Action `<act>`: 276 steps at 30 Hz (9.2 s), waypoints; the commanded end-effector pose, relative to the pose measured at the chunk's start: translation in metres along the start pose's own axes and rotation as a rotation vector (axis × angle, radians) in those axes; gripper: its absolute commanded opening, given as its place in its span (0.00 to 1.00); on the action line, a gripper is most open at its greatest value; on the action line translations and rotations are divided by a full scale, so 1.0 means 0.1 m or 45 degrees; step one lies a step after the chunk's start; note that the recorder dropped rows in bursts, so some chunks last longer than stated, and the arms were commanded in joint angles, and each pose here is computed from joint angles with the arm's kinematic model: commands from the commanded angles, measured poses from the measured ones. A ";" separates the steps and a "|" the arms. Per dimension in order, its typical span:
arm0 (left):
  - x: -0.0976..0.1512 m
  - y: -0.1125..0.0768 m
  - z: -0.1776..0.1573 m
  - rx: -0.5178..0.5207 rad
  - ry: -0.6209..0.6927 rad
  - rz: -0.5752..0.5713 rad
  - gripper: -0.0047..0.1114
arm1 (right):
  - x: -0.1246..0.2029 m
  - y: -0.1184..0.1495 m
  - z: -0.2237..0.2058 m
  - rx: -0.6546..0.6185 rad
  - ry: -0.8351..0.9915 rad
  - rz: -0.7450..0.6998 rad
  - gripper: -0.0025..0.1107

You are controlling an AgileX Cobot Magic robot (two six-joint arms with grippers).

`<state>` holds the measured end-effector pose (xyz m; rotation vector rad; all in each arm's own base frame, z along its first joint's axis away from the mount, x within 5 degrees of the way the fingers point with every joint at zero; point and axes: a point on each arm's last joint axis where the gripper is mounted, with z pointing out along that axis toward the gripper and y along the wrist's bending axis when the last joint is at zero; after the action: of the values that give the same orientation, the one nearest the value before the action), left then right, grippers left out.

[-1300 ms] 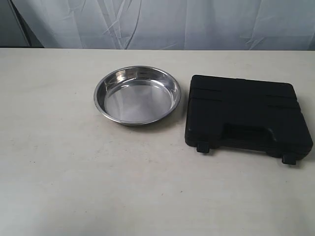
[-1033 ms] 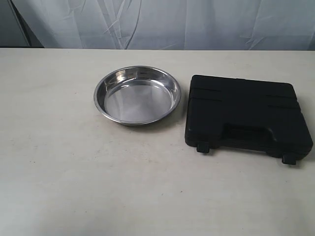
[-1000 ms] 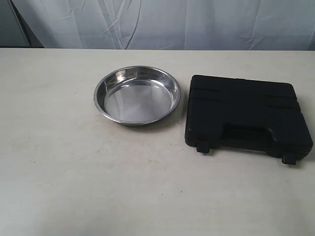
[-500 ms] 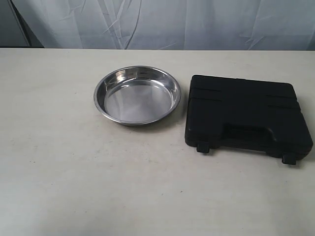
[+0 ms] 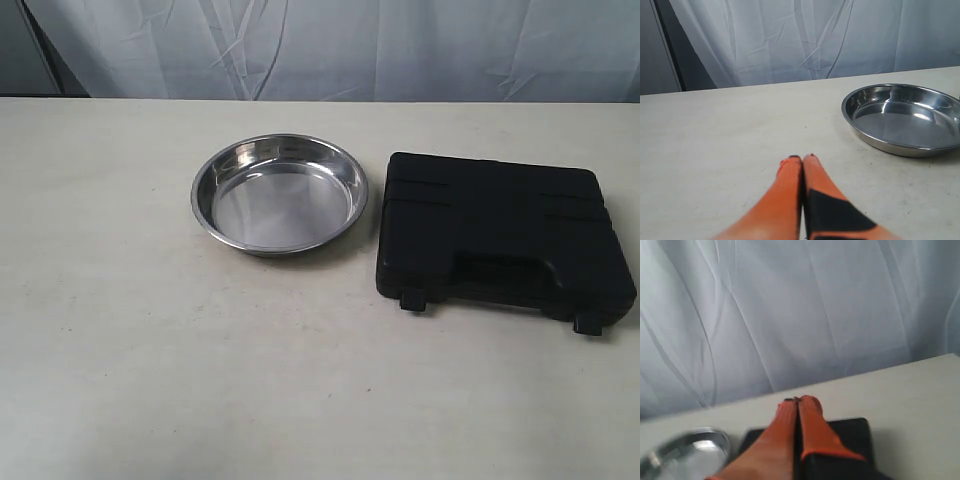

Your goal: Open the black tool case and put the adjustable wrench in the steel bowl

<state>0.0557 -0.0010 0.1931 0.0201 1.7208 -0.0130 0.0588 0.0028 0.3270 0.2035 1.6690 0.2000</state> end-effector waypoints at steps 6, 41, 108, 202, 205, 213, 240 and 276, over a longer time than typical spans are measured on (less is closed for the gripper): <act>0.01 0.00 0.00 0.007 0.000 0.006 0.04 | -0.70 0.33 1.17 -0.279 0.936 -0.801 0.02; 0.01 0.00 0.00 0.007 0.000 0.006 0.04 | 1.47 0.95 2.60 -0.921 1.858 -1.575 0.43; 0.01 0.00 0.00 0.007 0.000 0.006 0.04 | 1.94 0.87 2.83 -0.920 1.859 -1.651 0.01; 0.01 0.00 0.00 0.006 0.000 0.010 0.04 | 0.22 -0.12 3.84 -0.141 0.421 -1.772 0.02; 0.01 0.00 0.00 0.006 0.000 0.010 0.04 | 0.21 -0.11 3.84 -0.143 0.417 -1.779 0.02; 0.01 0.00 0.00 0.006 0.000 0.010 0.04 | 0.25 0.20 3.80 -0.408 0.268 -1.699 0.02; 0.01 0.00 0.00 0.006 0.000 0.010 0.04 | 0.80 0.39 4.14 -0.647 0.329 -1.616 0.02; 0.01 0.00 0.00 0.006 0.000 0.010 0.04 | 0.61 0.25 4.17 0.161 0.620 -1.674 0.56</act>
<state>0.0556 -0.0009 0.1931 0.0212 1.7202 -0.0115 0.4692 0.0515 0.2244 -0.9517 1.9397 -0.8738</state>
